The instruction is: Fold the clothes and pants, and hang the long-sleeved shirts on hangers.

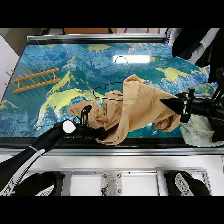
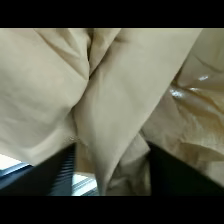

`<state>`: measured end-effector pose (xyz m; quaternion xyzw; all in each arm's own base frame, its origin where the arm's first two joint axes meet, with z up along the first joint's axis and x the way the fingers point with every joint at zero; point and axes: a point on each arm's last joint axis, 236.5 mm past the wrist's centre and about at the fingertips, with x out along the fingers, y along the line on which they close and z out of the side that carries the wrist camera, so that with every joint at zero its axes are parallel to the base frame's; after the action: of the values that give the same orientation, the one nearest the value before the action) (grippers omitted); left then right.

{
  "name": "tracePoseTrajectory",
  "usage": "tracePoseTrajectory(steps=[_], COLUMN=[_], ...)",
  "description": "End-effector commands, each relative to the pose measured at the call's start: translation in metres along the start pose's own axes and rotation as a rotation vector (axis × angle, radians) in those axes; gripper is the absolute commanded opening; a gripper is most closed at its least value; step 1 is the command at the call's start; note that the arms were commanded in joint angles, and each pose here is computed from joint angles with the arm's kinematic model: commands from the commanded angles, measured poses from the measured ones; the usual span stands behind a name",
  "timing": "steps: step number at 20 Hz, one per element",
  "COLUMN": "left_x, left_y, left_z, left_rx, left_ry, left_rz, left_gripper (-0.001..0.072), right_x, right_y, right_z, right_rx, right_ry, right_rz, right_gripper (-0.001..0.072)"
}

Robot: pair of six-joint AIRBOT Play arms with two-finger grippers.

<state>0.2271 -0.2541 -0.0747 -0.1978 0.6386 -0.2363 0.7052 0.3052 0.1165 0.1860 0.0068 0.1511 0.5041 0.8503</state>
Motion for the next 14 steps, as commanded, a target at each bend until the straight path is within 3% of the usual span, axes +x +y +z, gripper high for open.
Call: tracePoseTrajectory(steps=[1, 6, 14], left_x=[0.008, -0.059, -0.125], left_y=[0.002, 0.033, 0.108], left_z=[-0.004, 0.055, 0.076], left_rx=[-0.017, -0.124, -0.242], left_ry=[0.039, -0.174, -0.292], left_rz=[0.013, 0.003, 0.091], left_gripper=[0.0023, 0.0015, 0.0015], right_x=[0.000, 0.006, 0.017], right_y=[0.001, 0.007, 0.075], right_z=[0.001, 0.004, 0.020], right_rx=[0.019, 0.200, 0.198], right_ry=[0.000, 0.002, 0.041], right_rz=[0.003, 0.013, 0.128], right_gripper=[0.0008, 0.0009, 0.0008])
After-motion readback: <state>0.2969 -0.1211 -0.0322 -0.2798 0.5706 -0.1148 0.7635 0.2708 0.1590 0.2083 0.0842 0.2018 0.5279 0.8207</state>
